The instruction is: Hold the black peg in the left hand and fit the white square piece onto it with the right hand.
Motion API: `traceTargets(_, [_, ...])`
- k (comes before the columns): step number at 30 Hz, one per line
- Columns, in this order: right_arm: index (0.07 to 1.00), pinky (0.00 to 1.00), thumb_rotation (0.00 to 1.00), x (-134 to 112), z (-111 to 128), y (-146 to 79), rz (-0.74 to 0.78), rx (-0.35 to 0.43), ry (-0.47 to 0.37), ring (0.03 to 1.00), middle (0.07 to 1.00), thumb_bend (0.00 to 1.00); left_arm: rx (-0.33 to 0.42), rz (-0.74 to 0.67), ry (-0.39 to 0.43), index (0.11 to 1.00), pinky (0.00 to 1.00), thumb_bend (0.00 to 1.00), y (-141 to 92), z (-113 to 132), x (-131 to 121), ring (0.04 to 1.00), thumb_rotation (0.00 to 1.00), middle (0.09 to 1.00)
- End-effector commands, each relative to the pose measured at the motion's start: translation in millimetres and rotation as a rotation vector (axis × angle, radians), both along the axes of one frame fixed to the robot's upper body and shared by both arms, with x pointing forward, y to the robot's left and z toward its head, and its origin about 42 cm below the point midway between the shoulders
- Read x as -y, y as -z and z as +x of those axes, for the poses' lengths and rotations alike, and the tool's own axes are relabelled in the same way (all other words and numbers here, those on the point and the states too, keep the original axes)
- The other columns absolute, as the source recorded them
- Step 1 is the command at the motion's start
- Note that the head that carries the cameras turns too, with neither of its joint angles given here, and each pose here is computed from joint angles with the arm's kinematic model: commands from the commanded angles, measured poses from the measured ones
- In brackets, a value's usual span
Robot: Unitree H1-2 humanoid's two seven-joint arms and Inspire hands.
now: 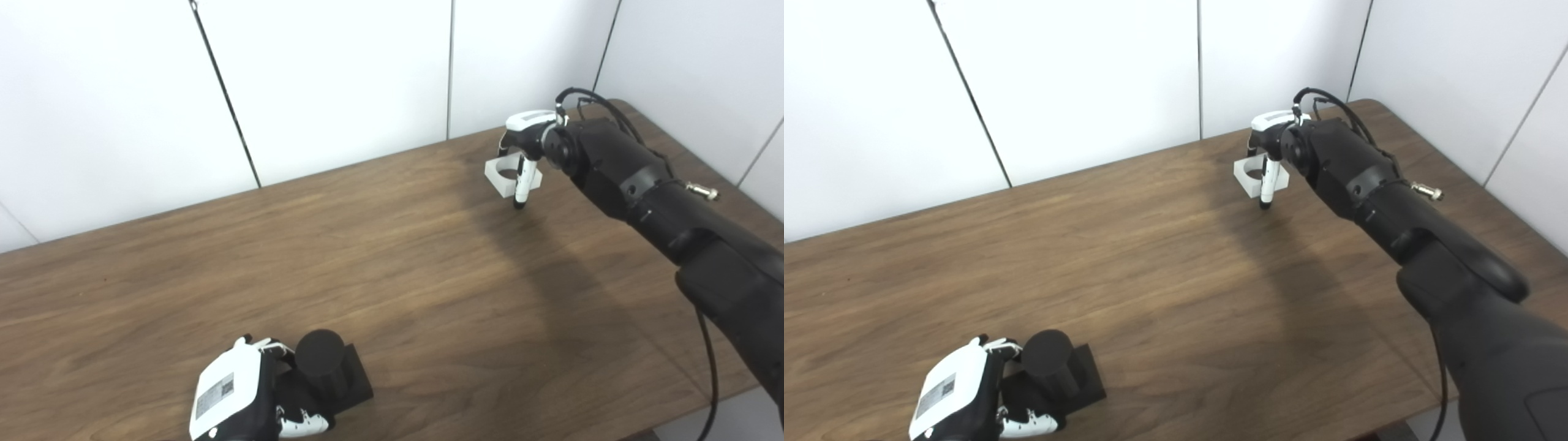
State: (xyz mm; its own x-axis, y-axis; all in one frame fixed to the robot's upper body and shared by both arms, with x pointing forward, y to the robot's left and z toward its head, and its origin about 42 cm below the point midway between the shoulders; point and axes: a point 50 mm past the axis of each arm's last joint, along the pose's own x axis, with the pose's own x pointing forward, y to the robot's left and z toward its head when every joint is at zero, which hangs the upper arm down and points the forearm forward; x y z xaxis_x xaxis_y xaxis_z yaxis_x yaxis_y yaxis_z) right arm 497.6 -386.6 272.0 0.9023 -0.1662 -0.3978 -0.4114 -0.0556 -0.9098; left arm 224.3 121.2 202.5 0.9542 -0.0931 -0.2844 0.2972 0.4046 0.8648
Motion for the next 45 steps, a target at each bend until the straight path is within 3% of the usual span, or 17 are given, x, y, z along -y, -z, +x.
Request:
traceTargets(1, [0.701,0.98,0.19,5.4,5.4,-33.8,-0.014,0.086,-0.015,1.0,0.93,0.88,-0.072,-0.034,-0.001,0.482,1.0,0.52,7.5,-8.4,11.0,0.991,0.05,0.878])
traceTargets(5, [0.666,0.93,0.16,5.1,4.7,-29.2,-0.026,0.072,-0.013,0.986,0.909,0.81,-0.076,-0.043,-0.005,0.481,1.0,0.52,7.4,-7.8,11.2,0.992,0.05,0.88])
traceTargets(11, [0.616,0.87,0.13,4.7,3.4,-24.0,-0.019,0.063,-0.009,0.961,0.884,0.81,-0.08,-0.032,0.0,0.481,1.0,0.52,5.8,-7.1,13.4,0.995,0.05,0.882])
traceTargets(13, [0.517,0.88,0.14,4.4,2.1,-22.1,-0.001,0.071,-0.003,0.956,0.87,0.59,-0.084,-0.029,0.001,0.481,1.0,0.52,4.7,-7.3,14.4,0.998,0.05,0.886])
traceTargets(15, [0.494,0.87,0.14,3.2,-0.4,-19.6,0.005,0.081,-0.005,0.935,0.847,0.54,-0.087,-0.034,-0.001,0.482,1.0,0.52,4.1,-7.3,14.7,0.999,0.05,0.887])
traceTargets(20, [0.485,0.93,0.13,1.7,-3.2,-13.6,-0.007,0.084,-0.023,0.917,0.843,0.52,-0.091,-0.048,-0.002,0.481,1.0,0.52,4.1,-6.5,14.7,1.0,0.05,0.889])
traceTargets(25, [0.483,0.91,0.13,-1.4,-4.9,-13.0,-0.032,0.079,-0.063,0.904,0.81,0.52,-0.089,-0.043,0.003,0.481,1.0,0.52,4.8,-6.1,16.0,1.0,0.05,0.888])
traceTargets(30, [0.484,0.99,0.13,-6.1,-6.9,-17.2,-0.043,0.084,-0.096,0.933,0.821,0.52,-0.091,-0.064,-0.003,0.481,1.0,0.52,5.0,-6.1,17.5,1.0,0.05,0.889])
traceTargets(34, [0.484,1.0,0.14,-15.1,-11.9,-27.5,-0.055,0.1,-0.151,0.946,0.827,0.52,-0.091,-0.069,-0.004,0.481,1.0,0.52,4.8,-5.5,20.0,1.0,0.05,0.887])
traceTargets(39, [0.485,1.0,0.14,-36.6,-21.5,-52.0,-0.089,0.137,-0.28,0.933,0.825,0.53,-0.092,-0.07,-0.007,0.482,1.0,0.52,2.0,-5.4,25.1,1.0,0.05,0.889])
traceTargets(45, [0.485,1.0,0.14,-78.1,-49.3,-84.9,-0.065,0.191,-0.432,0.927,0.814,0.53,-0.087,-0.077,-0.009,0.482,1.0,0.52,-0.3,-3.7,39.7,1.0,0.05,0.88])
